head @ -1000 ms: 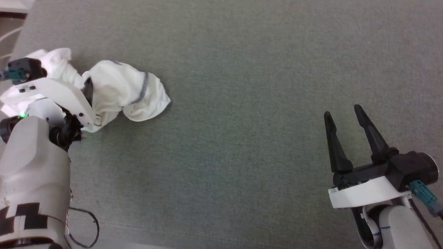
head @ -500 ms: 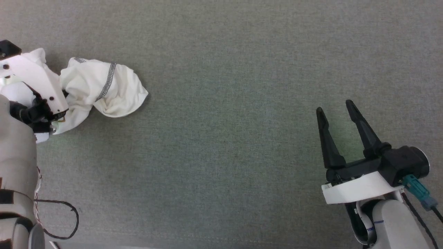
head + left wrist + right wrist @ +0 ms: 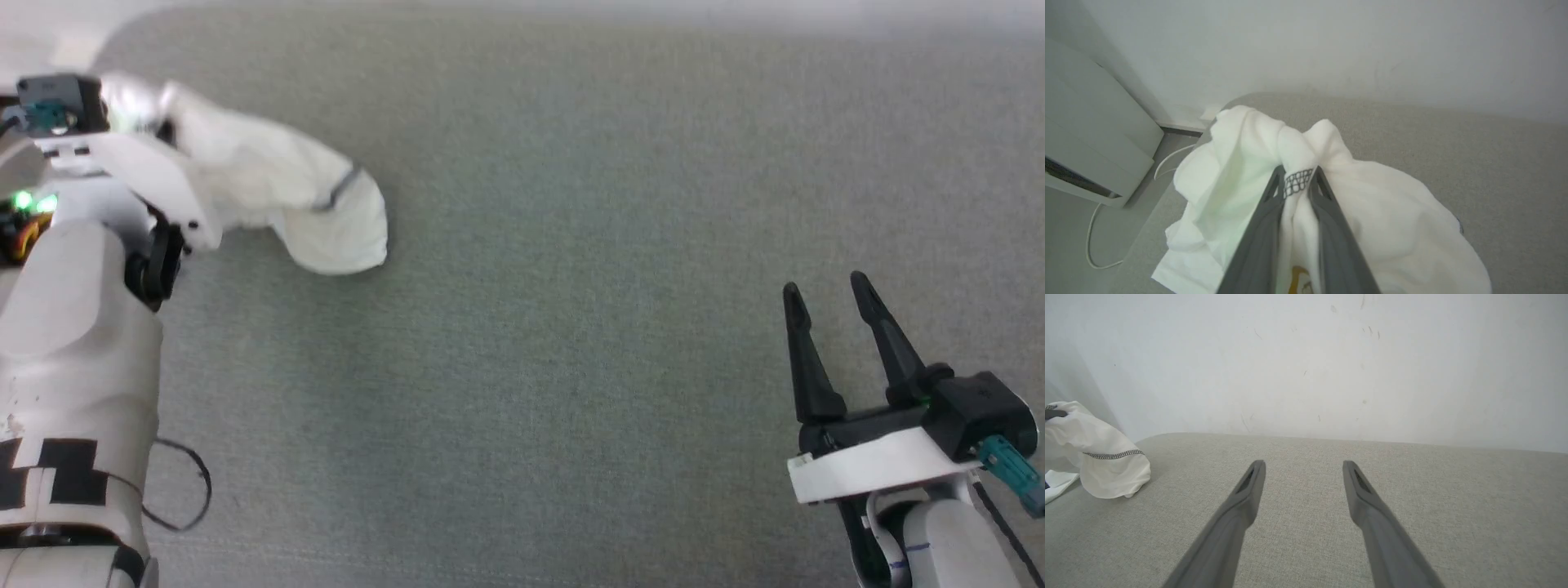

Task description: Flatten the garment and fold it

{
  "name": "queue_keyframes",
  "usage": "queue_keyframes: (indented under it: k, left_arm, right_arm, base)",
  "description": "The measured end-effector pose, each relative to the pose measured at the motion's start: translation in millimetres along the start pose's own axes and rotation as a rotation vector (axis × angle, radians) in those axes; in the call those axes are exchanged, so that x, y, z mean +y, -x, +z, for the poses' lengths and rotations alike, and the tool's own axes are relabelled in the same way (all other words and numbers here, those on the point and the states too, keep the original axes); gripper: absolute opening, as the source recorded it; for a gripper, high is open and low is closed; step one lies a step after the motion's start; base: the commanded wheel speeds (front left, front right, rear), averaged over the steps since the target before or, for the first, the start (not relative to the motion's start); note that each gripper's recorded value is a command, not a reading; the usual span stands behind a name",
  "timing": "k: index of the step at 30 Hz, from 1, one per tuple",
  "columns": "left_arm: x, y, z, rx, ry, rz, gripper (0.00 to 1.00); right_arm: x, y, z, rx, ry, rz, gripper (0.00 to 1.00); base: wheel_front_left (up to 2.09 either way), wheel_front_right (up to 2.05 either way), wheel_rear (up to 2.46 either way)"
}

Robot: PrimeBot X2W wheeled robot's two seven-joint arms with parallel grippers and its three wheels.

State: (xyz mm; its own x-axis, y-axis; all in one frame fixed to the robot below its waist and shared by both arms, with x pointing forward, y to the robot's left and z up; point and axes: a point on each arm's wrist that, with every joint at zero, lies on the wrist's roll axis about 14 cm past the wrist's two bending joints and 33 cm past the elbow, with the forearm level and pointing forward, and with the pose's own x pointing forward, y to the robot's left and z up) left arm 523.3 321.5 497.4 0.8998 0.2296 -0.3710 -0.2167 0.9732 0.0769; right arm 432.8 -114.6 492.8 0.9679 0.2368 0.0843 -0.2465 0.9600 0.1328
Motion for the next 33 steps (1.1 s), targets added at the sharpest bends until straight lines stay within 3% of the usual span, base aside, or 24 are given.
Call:
queue_keyframes:
  k: [5, 9, 13, 17, 22, 26, 33]
  left_arm:
    - [-7.4, 32.3, 84.3, -0.373, -0.016, -0.026, 0.0]
    - [-27.1, 58.9, 125.1, -0.553, 0.009, -0.075, 0.0]
    - [-69.5, 80.3, 158.1, -0.68, 0.034, -0.173, 0.0]
    - [-132.3, 98.1, 169.9, -0.741, 0.063, -0.321, 0.0]
    - [-217.9, 117.8, 151.0, -0.723, 0.095, -0.538, 0.0]
    - [-266.8, 125.9, 120.6, -0.652, 0.108, -0.67, 0.0]
    - [-329.9, 142.7, -6.7, -0.339, 0.1, -0.865, 0.0]
  right_arm:
    - [-0.4, 9.7, 20.4, -0.046, 0.008, -0.01, 1.0]
    - [-3.8, 19.8, 36.1, -0.082, 0.012, -0.027, 1.0]
    - [-15.7, 32.7, 46.6, -0.106, 0.02, -0.068, 1.0]
    - [-29.2, 46.2, 53.5, -0.12, 0.031, -0.115, 1.0]
    - [-50.6, 65.9, 60.5, -0.133, 0.046, -0.19, 1.0]
    - [-66.4, 81.8, 65.7, -0.144, 0.046, -0.25, 1.0]
    - [-86.1, 105.4, 65.5, -0.139, 0.041, -0.333, 1.0]
  base:
    - [0.0, 0.0, 0.0]
    - [0.0, 0.0, 0.0]
    - [0.0, 0.0, 0.0]
    - [0.0, 0.0, 0.0]
    - [0.0, 0.0, 0.0]
    - [0.0, 0.0, 0.0]
    - [0.0, 0.0, 0.0]
